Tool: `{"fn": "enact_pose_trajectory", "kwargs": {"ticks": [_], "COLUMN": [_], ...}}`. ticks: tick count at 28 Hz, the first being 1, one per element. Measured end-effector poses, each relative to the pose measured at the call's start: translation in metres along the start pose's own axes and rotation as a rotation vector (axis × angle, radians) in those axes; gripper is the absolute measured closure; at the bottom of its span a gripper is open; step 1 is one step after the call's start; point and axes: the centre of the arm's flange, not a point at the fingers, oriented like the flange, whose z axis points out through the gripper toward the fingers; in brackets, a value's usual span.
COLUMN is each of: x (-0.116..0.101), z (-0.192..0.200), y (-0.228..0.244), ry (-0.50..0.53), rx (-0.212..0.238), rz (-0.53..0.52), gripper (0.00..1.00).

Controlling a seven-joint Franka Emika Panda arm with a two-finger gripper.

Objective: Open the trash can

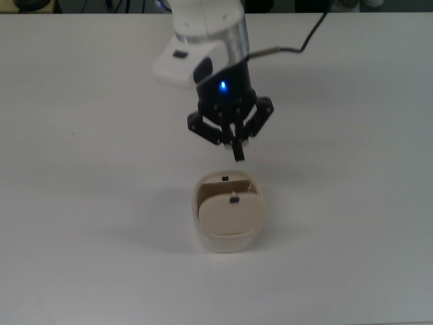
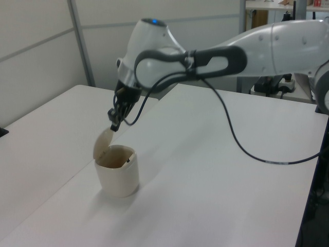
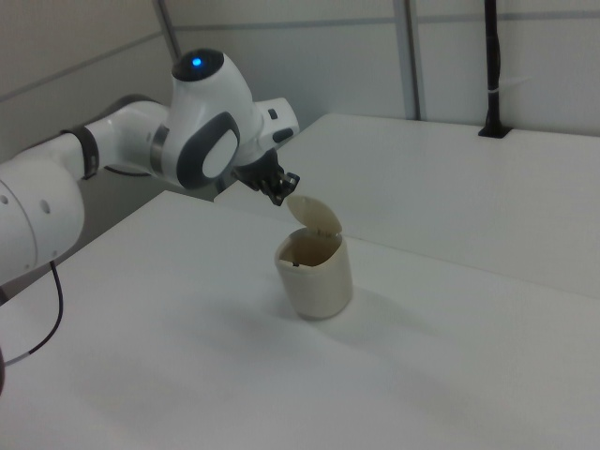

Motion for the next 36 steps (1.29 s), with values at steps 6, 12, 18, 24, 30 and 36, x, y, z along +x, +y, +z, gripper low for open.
{"fn": "enact_pose_trajectory", "kwargs": {"ticks": [6, 12, 18, 24, 30, 36], "x": [-0.007, -0.026, -0.052, -0.074, -0.079, -0.080], "z": [-0.048, -0.099, -0.139, -0.145, -0.132, -0.128], "y": [0.011, 0.030, 0.046, 0.052, 0.049, 0.050], "ry": [-0.048, -0.137, -0.256, -0.412, -0.454, -0.463], "rx": [-0.003, -0.007, -0.025, -0.170, -0.228, -0.229], "rz": [0.017, 0.049, 0.051, 0.007, -0.022, -0.024], "gripper": [0.99, 0.99, 0.99, 0.97, 0.97, 0.84]}}
